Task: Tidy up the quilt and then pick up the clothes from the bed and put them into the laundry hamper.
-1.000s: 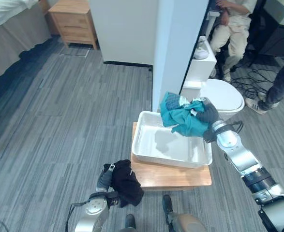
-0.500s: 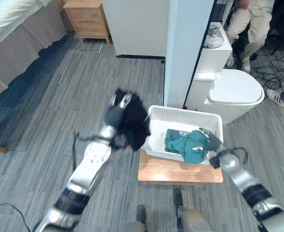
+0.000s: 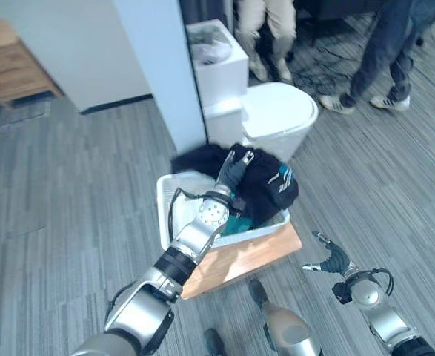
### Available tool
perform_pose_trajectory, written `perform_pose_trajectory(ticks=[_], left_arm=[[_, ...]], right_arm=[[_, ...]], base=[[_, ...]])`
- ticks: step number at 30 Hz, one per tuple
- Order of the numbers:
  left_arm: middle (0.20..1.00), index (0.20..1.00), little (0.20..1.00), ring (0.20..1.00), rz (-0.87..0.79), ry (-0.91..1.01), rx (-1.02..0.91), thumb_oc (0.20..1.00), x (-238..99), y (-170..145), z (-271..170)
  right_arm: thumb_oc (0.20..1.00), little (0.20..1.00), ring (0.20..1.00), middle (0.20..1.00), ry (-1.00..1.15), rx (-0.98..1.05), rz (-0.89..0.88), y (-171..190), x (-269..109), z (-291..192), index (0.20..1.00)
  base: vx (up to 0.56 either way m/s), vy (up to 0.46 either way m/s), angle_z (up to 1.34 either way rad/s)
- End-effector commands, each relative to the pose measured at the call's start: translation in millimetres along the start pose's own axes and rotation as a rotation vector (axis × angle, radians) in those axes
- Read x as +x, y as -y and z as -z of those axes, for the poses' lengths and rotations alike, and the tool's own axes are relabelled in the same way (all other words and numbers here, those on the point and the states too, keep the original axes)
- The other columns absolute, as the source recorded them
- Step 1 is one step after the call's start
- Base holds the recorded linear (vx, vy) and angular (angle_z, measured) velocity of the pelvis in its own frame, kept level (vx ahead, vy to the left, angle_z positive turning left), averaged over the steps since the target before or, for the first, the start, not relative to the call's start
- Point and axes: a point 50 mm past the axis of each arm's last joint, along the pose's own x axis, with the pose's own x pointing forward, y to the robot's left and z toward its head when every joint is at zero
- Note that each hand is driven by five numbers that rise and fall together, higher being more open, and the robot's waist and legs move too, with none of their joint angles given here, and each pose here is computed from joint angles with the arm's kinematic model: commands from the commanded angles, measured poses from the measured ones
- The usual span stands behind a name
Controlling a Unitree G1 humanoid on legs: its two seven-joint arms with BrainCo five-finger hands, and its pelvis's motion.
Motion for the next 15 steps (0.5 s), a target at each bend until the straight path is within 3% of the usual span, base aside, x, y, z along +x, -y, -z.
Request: perform_pose_trajectory(ticks=[1, 3, 4, 5, 6, 7, 8, 10, 15], left_arm=[[0.200, 0.200, 0.200, 0.200, -0.035, 0.179, 0.067, 0.200, 14, -9, -42], [0.200, 0.200, 0.200, 0.200, -0.035, 0.179, 0.067, 0.200, 14, -9, -42], [0.200, 0.200, 0.200, 0.200, -0.185, -0.064, 0.020, 0.200, 14, -21, 10], [0.200, 0.200, 0.200, 0.200, -0.187, -0.062, 0.021, 0.200, 15, -22, 10], [1.000, 1.000, 1.000, 1.000, -0.243, -0.159, -0.051, 1.000, 12, -26, 29], [1.000, 1.000, 1.000, 1.000, -0.244, -0.159, -0.051, 1.000, 12, -26, 29], [1.000, 1.000, 1.000, 1.000, -0.262, -0.201, -0.218, 1.000, 7, -25, 38], [1.000, 1.000, 1.000, 1.000, -0.280, -0.225, -0.341, 1.000, 1, -29, 46], [1.000, 1.000, 1.000, 1.000, -0.324, -0.082, -0.480, 1.000, -23, -58, 41]], right_arm=[[1.000, 1.000, 1.000, 1.000, 0.075, 0.011, 0.041, 14, 2, -10, 1.000], [1.000, 1.000, 1.000, 1.000, 0.075, 0.011, 0.041, 14, 2, -10, 1.000], [1.000, 1.000, 1.000, 1.000, -0.008, 0.009, 0.004, -10, 6, 6, 1.000], [1.000, 1.000, 1.000, 1.000, -0.006, 0.008, 0.005, -10, 7, 5, 1.000], [1.000, 1.000, 1.000, 1.000, -0.057, 0.002, -0.023, -22, 6, 16, 1.000], [1.000, 1.000, 1.000, 1.000, -0.057, 0.002, -0.023, -22, 6, 16, 1.000], [1.000, 1.000, 1.000, 1.000, -0.107, -0.010, -0.048, -28, 2, 27, 1.000], [1.000, 1.000, 1.000, 1.000, -0.156, -0.007, -0.064, -31, -3, 38, 1.000], [1.000, 1.000, 1.000, 1.000, -0.312, 0.031, -0.114, -48, -22, 72, 1.000]], base=[[0.00, 0.000, -0.21], [-0.08, 0.014, 0.03], [-0.17, 0.018, 0.04], [-0.19, 0.025, -0.26], [-0.03, -0.002, -0.43], [-0.01, 0.033, -0.53], [0.01, 0.038, -0.29], [0.02, 0.041, -0.10], [0.02, 0.001, 0.12]])
